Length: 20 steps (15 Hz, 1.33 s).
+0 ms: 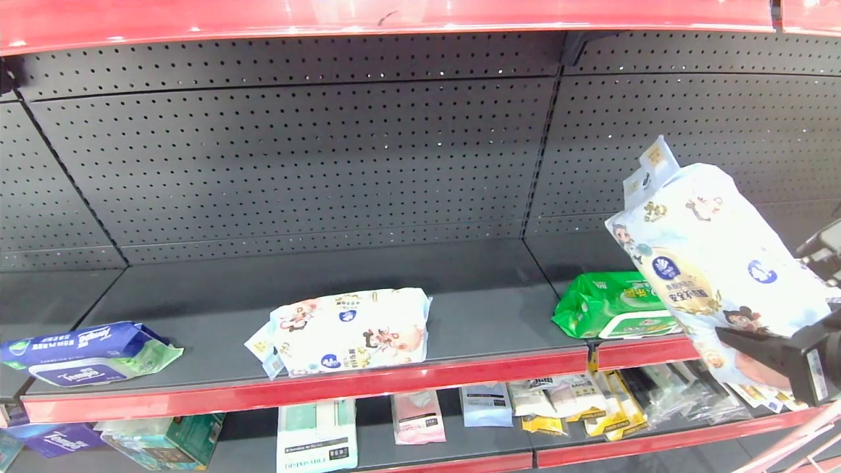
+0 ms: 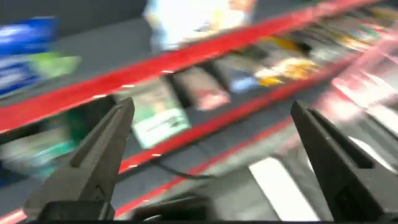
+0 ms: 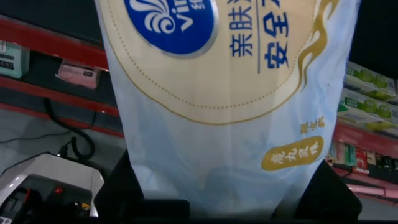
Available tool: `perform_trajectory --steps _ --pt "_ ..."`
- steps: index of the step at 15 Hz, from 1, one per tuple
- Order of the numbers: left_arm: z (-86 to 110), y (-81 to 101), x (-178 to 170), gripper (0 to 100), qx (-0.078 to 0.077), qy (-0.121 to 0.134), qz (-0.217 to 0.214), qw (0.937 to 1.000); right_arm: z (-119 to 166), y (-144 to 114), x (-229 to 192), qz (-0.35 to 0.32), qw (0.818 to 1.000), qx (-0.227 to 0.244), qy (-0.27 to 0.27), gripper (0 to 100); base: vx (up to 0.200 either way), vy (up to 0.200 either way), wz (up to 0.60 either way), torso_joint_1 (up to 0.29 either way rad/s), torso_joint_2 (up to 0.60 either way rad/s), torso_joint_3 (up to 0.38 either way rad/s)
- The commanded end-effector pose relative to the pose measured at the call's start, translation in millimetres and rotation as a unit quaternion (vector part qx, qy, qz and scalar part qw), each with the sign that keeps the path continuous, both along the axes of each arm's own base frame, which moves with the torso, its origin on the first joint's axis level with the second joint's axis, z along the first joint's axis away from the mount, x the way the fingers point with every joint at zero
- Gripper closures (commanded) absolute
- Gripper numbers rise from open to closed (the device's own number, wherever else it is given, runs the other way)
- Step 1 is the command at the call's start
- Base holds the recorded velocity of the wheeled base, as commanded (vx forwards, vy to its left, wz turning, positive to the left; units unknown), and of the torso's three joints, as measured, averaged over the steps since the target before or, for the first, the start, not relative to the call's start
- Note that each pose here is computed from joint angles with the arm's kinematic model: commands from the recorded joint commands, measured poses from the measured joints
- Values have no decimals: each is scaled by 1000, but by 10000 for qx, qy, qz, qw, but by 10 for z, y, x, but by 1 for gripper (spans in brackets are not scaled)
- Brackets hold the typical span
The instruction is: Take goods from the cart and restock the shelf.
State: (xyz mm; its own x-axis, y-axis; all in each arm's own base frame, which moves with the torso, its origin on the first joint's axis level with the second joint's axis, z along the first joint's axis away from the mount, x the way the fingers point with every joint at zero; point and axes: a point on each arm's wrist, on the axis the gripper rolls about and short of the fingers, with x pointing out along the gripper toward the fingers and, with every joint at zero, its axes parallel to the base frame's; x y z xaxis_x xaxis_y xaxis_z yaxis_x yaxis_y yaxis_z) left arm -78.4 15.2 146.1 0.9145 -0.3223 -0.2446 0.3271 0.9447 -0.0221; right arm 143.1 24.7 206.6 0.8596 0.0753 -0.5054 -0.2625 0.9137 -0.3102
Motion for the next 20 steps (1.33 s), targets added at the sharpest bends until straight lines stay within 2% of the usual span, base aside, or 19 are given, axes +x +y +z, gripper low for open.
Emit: perform_trajectory --steps 1,2,3,4,6,8,13,15,16,18,20 --pt "-151 45 77 0 69 -204 870 9960 -68 26 121 11 9998 -36 190 100 0 0 0 0 0 0" --pt "-165 36 133 0 -173 -499 985 9937 -85 27 127 24 9997 -36 237 100 0 0 0 0 0 0" --pt "-170 28 164 0 -213 -606 977 9931 -104 30 140 28 9996 -51 282 100 0 0 0 0 0 0" --pt "-181 23 182 0 -212 -599 970 9933 -114 35 151 45 9995 -42 314 100 0 0 0 0 0 0" --pt "-261 16 210 0 -175 -490 963 9940 -69 63 222 163 9995 -18 282 100 0 0 0 0 0 0" --pt "-355 11 232 0 -134 -398 962 9945 -17 105 308 272 9993 -78 237 100 0 0 600 0 2 5" --pt "-375 9 240 0 -97 -360 957 9947 26 120 366 339 9991 -150 182 100 0 0 600 6 4 -3" --pt "-416 4 257 0 48 -310 931 9952 25 128 401 407 9986 -265 192 100 0 0 0 0 0 0" --pt "-477 -4 281 0 126 -203 850 9961 22 151 524 490 9976 -419 252 100 0 0 0 0 0 0" --pt "-526 -11 299 0 135 -103 822 9965 28 208 733 788 9957 -353 339 100 0 0 0 0 0 0" --pt "-519 -12 298 0 103 -118 813 9966 -3 262 943 1112 9919 -437 429 100 0 0 0 0 0 0"
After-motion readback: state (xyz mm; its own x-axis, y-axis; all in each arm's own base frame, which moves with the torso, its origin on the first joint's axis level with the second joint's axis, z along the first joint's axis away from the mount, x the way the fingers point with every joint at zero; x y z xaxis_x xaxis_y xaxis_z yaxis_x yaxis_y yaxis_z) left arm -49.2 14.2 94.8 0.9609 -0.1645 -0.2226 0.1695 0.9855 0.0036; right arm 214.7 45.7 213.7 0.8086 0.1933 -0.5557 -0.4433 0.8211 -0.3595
